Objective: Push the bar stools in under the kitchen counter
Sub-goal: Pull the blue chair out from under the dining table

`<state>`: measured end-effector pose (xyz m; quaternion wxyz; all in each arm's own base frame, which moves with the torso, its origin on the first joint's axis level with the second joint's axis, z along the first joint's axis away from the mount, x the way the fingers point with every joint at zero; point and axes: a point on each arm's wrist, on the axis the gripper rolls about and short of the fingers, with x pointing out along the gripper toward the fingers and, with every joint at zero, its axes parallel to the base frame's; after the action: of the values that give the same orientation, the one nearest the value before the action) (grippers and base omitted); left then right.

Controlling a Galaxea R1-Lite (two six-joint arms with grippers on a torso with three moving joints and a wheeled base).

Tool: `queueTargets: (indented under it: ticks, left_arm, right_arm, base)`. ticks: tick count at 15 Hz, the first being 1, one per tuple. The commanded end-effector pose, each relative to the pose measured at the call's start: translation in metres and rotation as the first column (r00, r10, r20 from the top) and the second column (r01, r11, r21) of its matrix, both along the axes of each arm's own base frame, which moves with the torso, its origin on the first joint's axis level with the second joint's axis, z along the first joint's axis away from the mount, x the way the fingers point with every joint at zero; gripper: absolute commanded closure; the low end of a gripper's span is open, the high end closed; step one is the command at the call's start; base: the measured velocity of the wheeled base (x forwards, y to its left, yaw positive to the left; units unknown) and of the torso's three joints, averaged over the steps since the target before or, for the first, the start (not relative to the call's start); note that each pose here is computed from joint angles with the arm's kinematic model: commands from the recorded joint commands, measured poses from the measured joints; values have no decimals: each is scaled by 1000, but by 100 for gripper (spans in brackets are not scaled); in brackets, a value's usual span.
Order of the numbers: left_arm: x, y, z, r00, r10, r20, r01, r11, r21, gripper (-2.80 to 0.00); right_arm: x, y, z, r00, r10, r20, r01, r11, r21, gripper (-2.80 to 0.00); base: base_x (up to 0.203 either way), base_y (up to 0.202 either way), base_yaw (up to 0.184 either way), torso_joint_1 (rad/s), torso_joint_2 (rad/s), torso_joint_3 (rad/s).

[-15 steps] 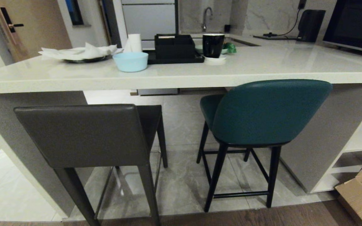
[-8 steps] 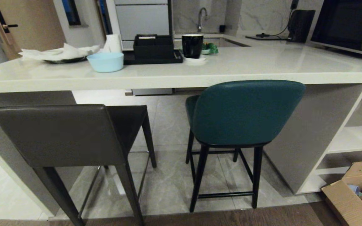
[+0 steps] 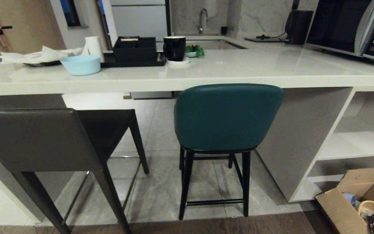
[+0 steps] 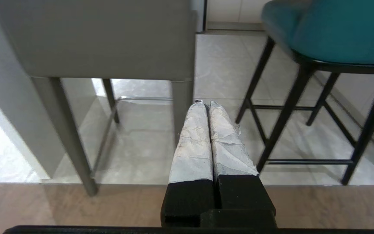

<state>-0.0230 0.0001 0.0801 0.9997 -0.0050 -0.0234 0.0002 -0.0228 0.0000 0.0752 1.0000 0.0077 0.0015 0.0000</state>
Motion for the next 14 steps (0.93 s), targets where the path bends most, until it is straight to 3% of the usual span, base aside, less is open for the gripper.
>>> queueTargets:
  ticks: [1,11,14]
  left_arm:
    - [1,0,-5,1000,1,-18,-1,1000,-1,0]
    - [1,0,-5,1000,0,-18,0,1000,-1,0]
    - [1,0,-5,1000,1,-18,-1,1000,-1,0]
  right_arm:
    - [0,0,0,1000,0,-2,0,1000,0,0]
    - [0,0,0,1000,0,-2,0,1000,0,0]
    - [0,0,0,1000,0,-2,0,1000,0,0]
  base:
    - [0,-196,-1,7,7,-2]
    - [0,-197,1,1,1,1]
    - [0,-75,1,1,1,3]
